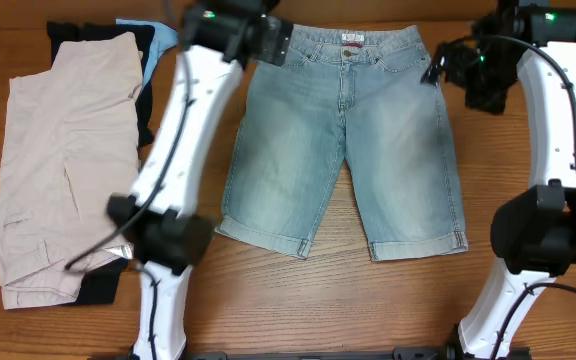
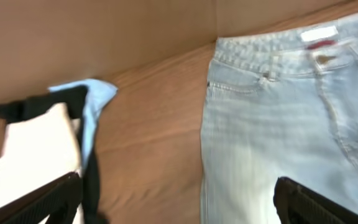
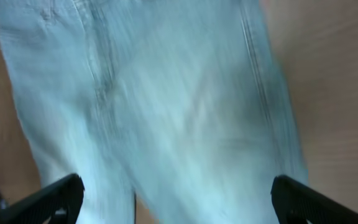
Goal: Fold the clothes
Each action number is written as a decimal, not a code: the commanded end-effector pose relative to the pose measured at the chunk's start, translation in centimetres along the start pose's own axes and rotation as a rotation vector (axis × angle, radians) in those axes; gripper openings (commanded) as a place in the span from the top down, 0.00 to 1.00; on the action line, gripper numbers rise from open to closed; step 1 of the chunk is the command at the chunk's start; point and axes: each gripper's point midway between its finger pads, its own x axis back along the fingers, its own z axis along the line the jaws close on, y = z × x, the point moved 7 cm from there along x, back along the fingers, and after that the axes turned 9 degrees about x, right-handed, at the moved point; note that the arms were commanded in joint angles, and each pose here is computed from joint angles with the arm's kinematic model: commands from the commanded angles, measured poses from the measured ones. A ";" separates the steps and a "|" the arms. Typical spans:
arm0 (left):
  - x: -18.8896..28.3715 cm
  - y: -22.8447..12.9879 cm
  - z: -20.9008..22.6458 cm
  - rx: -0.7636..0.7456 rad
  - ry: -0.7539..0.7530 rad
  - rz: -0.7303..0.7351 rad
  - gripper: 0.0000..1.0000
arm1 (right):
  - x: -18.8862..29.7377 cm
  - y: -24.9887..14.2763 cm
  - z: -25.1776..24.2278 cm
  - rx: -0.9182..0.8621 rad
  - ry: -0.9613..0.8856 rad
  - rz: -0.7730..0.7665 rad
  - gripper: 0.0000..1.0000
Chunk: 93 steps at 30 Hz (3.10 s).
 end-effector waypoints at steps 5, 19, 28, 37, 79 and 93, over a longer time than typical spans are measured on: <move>7.1 0.6 1.2 0.015 -0.075 -0.064 0.00 | -3.3 -3.5 1.0 -0.086 -0.118 0.133 0.01; -1.2 -1.8 -1.4 -0.055 -0.089 0.114 0.00 | -15.1 -10.1 -1.2 -0.191 -0.224 0.270 0.26; -4.8 -3.1 -3.4 -0.128 -0.179 0.182 0.00 | -18.0 -13.5 -6.8 -0.398 -0.350 0.276 0.39; -7.9 -4.0 -4.8 -0.168 -0.233 0.206 0.00 | -15.9 -12.5 -16.0 -0.655 -0.335 0.186 0.39; -24.8 -14.9 -11.5 -0.383 -0.376 0.398 0.01 | 1.9 -3.5 -6.5 -0.152 0.011 -0.183 0.26; -22.8 -19.8 2.8 0.027 0.096 0.901 0.00 | -0.2 -4.7 -0.9 -0.107 -0.082 -0.118 0.22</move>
